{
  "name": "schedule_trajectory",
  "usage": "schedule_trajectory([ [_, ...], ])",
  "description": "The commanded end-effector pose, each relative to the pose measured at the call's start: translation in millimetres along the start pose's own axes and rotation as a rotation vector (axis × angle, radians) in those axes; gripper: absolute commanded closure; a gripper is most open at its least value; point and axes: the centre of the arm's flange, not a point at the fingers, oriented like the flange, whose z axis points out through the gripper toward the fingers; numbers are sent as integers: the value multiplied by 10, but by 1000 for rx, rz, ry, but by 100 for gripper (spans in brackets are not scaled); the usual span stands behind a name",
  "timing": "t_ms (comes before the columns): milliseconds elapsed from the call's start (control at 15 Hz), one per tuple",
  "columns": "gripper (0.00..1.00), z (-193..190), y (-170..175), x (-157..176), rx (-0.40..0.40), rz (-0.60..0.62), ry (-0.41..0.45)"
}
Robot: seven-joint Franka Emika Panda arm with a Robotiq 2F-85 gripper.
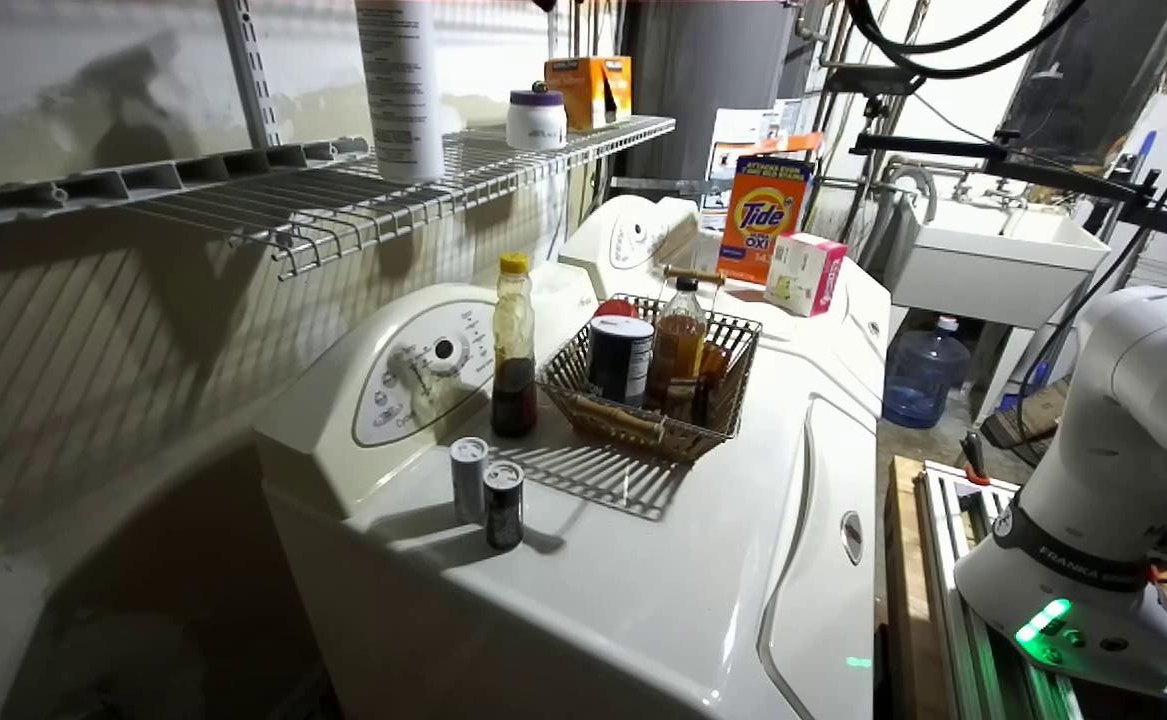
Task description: Squeeze the spray bottle
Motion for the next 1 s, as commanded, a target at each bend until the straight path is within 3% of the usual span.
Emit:
schedule_trajectory([
  [0,0,-7,94,107,20,-12,73],
  [200,0,-40,357,344,50,-109,164],
  [467,0,49,778,511,62,-209,201],
  [933,0,384,1229,834,167,-323,313],
])
